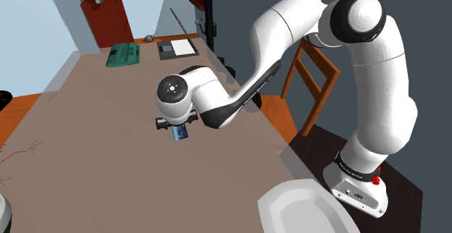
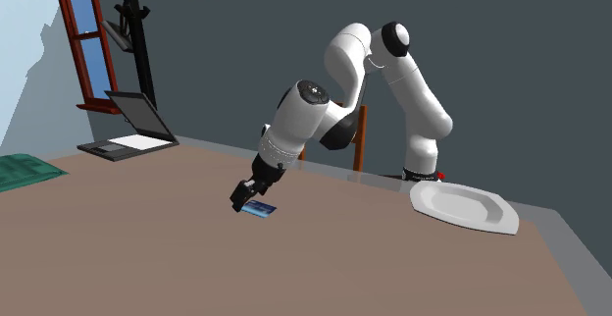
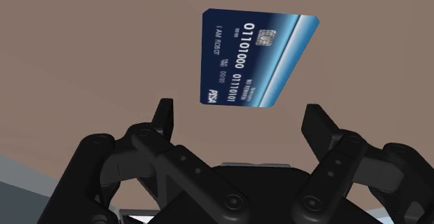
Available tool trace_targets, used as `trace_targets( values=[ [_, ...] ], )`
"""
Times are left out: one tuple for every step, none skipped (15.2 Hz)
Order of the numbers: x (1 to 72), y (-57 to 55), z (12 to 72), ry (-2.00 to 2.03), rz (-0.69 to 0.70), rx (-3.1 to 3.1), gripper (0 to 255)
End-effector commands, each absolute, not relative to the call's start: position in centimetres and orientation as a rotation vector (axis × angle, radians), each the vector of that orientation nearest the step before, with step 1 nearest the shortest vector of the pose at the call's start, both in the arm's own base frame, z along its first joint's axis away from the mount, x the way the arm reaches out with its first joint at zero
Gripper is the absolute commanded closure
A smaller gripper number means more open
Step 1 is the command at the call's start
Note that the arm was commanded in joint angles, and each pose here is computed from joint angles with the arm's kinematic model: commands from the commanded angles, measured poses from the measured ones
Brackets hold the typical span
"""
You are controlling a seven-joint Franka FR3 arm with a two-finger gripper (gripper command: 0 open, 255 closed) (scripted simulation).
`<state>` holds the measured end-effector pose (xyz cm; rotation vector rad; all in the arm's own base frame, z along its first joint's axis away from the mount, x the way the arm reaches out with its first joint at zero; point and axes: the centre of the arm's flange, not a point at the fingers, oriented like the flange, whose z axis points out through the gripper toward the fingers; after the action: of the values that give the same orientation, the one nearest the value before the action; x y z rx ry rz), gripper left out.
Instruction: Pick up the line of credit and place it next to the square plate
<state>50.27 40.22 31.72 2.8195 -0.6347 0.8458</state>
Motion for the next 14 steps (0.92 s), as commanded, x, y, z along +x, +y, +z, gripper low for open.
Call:
trace_targets(
  values=[
    [50.3, 40.2, 31.7, -0.635, 0.846, 2.819, 0],
    [50.3, 40.2, 31.7, -0.635, 0.846, 2.819, 255],
    [50.3, 40.2, 31.7, -0.635, 0.846, 2.819, 255],
    [50.3, 40.2, 31.7, -0.635, 0.846, 2.819, 255],
    [50.3, 40.2, 31.7, -0.635, 0.846, 2.819, 255],
    [50.3, 40.2, 31.7, -0.635, 0.846, 2.819, 255],
    [50.3, 40.2, 31.7, -0.635, 0.846, 2.819, 255],
    [50.3, 40.2, 31.7, -0.635, 0.846, 2.819, 255],
    [50.3, 40.2, 31.7, -0.635, 0.846, 2.819, 255],
    [50.3, 40.2, 31.7, -0.635, 0.846, 2.819, 255],
    [50.3, 40.2, 31.7, -0.635, 0.846, 2.819, 255],
    [50.3, 40.2, 32.2, -0.635, 0.846, 2.819, 255],
    [50.3, 40.2, 32.8, -0.635, 0.846, 2.819, 255],
    [50.3, 40.2, 33.3, -0.635, 0.846, 2.819, 255]
  ],
)
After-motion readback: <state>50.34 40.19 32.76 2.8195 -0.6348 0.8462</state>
